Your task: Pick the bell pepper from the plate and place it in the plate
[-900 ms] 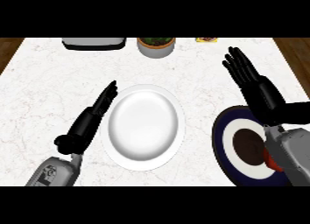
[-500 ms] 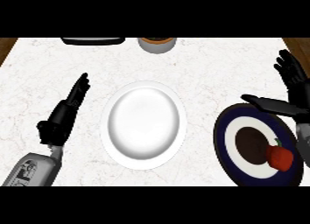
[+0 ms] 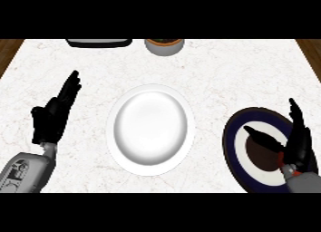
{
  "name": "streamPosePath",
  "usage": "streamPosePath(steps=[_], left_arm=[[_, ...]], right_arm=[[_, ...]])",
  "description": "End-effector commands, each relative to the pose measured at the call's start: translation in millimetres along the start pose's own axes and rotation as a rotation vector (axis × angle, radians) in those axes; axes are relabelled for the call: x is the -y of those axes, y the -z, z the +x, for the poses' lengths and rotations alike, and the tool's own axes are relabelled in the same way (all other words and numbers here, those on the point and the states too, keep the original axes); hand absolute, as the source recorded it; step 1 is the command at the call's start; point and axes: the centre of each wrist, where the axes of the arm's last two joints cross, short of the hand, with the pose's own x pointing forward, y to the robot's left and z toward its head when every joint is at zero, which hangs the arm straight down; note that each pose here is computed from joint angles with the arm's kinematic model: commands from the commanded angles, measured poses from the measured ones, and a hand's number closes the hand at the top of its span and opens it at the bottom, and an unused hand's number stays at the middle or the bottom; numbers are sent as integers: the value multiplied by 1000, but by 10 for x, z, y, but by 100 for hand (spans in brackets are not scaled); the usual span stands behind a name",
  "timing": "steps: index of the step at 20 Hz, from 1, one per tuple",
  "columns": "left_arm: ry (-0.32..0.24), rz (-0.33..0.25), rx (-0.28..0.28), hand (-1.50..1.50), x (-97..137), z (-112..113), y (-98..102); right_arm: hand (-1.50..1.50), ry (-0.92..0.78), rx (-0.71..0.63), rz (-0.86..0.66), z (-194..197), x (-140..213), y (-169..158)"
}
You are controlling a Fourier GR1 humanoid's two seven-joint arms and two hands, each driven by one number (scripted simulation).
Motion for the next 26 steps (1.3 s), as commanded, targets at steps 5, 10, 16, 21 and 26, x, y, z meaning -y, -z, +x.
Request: streamPosePath(steps=[5,10,16,21,26], left_arm=[[-11,18,-18,0,-95,30,27],[7,22,-27,0,-154,111,73],[-3,35,-33,0,-96,60,56],[9,6,-20,0,43,101,50],[5,3,-11,0,-76,44,-47]], right_arm=[[-150,-211,94,-173,82,395,-109],[-150,-383,-68,-40,239,774,-110],[-150,-548,-282,124,697,1038,-161],[-150,-608,-408,188,1106,1178,-318],[-150,-570,-460,195,1130,1116,-205]])
